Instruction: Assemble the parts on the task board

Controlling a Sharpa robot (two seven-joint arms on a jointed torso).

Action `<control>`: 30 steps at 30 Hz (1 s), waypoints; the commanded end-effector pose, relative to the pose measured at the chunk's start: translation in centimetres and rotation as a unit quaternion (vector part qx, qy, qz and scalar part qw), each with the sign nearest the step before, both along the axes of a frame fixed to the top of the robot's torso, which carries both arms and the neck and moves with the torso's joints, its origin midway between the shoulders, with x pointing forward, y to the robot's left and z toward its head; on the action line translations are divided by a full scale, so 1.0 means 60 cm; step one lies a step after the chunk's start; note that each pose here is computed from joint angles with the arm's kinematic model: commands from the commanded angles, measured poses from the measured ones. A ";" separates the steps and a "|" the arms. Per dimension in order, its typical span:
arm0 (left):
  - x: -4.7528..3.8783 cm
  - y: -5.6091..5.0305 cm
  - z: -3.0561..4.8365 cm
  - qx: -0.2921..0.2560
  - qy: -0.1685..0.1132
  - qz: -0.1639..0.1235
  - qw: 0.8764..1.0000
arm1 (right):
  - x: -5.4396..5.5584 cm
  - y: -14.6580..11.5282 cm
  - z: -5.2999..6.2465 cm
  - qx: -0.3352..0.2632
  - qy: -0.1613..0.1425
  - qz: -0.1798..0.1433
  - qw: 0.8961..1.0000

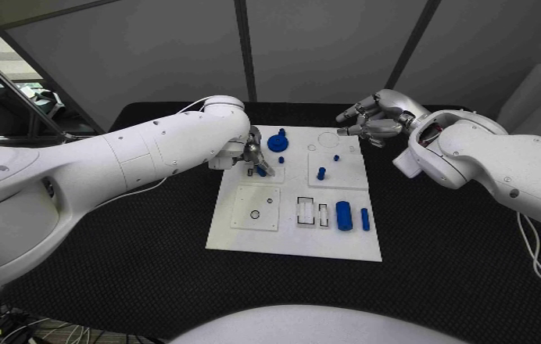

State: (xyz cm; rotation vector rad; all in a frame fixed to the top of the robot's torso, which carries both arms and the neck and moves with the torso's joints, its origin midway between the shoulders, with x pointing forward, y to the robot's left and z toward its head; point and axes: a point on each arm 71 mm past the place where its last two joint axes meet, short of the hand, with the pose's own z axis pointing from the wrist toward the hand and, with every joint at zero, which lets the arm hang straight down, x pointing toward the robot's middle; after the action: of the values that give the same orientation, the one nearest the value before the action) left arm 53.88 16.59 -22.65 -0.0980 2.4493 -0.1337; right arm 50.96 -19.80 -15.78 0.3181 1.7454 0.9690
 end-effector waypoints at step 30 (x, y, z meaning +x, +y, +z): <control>0.002 -0.005 0.006 0.006 0.002 -0.010 1.000 | 0.000 0.002 0.003 0.001 -0.003 0.003 1.000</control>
State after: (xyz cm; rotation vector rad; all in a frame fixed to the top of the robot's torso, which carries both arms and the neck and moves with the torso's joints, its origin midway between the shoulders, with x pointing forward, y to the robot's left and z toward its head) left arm 53.99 16.38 -22.39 -0.0822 2.4540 -0.1307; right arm 50.98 -19.79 -15.79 0.3184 1.7454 0.9687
